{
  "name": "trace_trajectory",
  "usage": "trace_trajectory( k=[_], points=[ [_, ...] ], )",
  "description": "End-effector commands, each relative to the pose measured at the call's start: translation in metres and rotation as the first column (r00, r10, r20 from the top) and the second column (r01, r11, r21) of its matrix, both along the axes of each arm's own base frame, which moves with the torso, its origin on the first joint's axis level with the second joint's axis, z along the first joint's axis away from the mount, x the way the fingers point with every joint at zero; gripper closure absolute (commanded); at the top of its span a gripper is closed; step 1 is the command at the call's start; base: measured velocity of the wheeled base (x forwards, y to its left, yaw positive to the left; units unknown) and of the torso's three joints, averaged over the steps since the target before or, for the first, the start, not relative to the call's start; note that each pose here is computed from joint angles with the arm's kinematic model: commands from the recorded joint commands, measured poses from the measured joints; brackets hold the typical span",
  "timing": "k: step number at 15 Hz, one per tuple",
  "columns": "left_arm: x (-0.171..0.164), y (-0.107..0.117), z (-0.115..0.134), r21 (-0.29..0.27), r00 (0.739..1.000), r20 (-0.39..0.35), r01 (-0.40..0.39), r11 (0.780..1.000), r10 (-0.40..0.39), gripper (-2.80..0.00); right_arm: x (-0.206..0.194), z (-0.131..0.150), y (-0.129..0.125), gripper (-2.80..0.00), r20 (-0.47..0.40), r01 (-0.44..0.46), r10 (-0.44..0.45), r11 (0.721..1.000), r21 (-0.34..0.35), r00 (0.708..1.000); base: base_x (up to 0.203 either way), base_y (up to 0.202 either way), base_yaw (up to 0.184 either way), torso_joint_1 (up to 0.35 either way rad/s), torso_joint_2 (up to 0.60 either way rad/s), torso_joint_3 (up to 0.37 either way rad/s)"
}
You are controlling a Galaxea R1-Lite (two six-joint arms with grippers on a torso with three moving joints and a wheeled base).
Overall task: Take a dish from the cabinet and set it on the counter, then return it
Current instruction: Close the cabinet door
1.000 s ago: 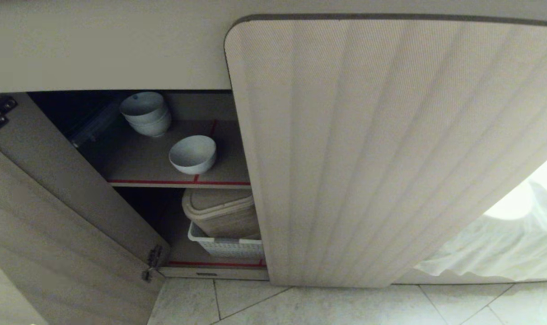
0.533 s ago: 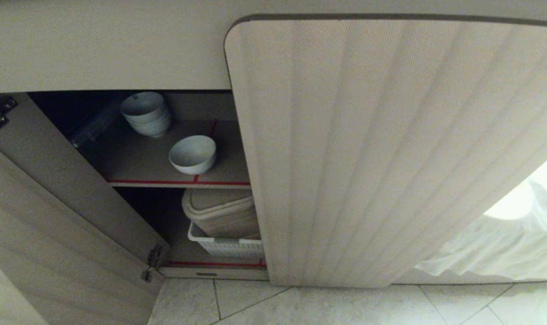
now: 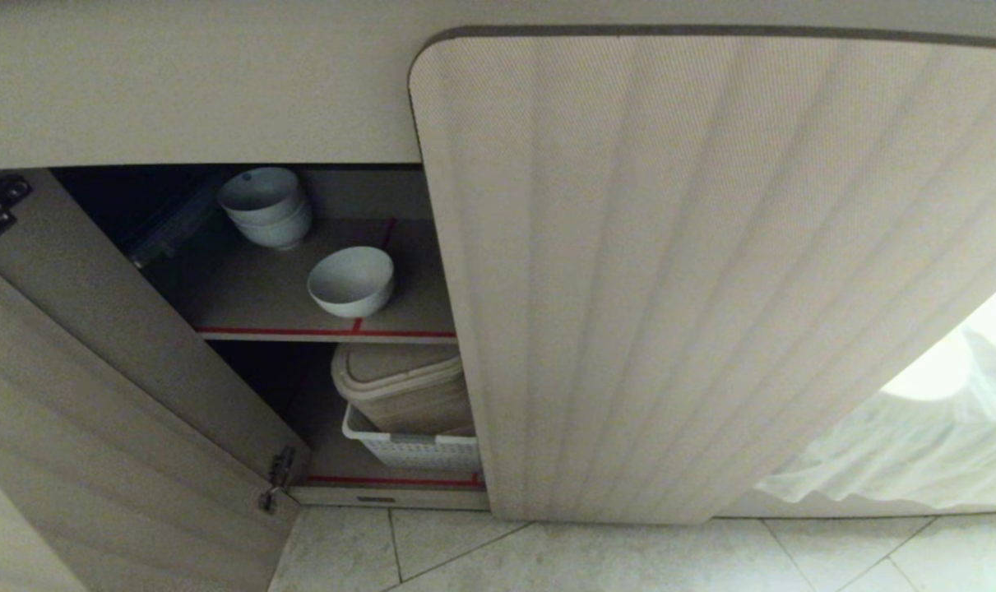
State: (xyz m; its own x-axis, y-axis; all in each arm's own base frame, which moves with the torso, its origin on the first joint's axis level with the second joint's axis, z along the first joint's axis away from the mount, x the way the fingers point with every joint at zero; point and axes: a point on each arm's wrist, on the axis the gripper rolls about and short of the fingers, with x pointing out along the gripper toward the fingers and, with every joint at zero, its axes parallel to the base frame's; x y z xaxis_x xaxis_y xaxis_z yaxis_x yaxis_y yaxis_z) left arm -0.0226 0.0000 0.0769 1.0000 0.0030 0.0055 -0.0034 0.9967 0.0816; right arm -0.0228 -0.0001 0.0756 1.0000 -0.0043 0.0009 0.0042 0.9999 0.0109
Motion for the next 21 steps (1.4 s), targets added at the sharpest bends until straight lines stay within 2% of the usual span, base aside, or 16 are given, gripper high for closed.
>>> trace_trajectory(
  k=[1,18,21],
  points=[
    [-0.0003,0.0,-0.0002,0.003,1.0,0.004,0.001,1.0,-0.001,0.0,0.0,0.0,-0.0001,0.0,0.001,0.0,0.0,1.0,0.0,1.0,0.0,0.0,0.0,0.0,0.0,0.0],
    [-0.0003,0.0,-0.0003,-0.008,1.0,0.004,0.0,1.0,0.0,0.0,0.0,0.0,0.0,0.0,0.001,-0.001,0.001,1.0,0.0,1.0,0.0,0.0,0.0,0.0,0.0,0.0],
    [-0.0003,0.0,-0.0001,-0.008,1.0,0.005,0.0,1.0,0.0,0.0,0.0,0.0,0.0,0.0,0.001,0.001,-0.001,1.0,-0.001,1.0,-0.169,0.0,-0.001,0.002,0.0,0.002]
  ],
)
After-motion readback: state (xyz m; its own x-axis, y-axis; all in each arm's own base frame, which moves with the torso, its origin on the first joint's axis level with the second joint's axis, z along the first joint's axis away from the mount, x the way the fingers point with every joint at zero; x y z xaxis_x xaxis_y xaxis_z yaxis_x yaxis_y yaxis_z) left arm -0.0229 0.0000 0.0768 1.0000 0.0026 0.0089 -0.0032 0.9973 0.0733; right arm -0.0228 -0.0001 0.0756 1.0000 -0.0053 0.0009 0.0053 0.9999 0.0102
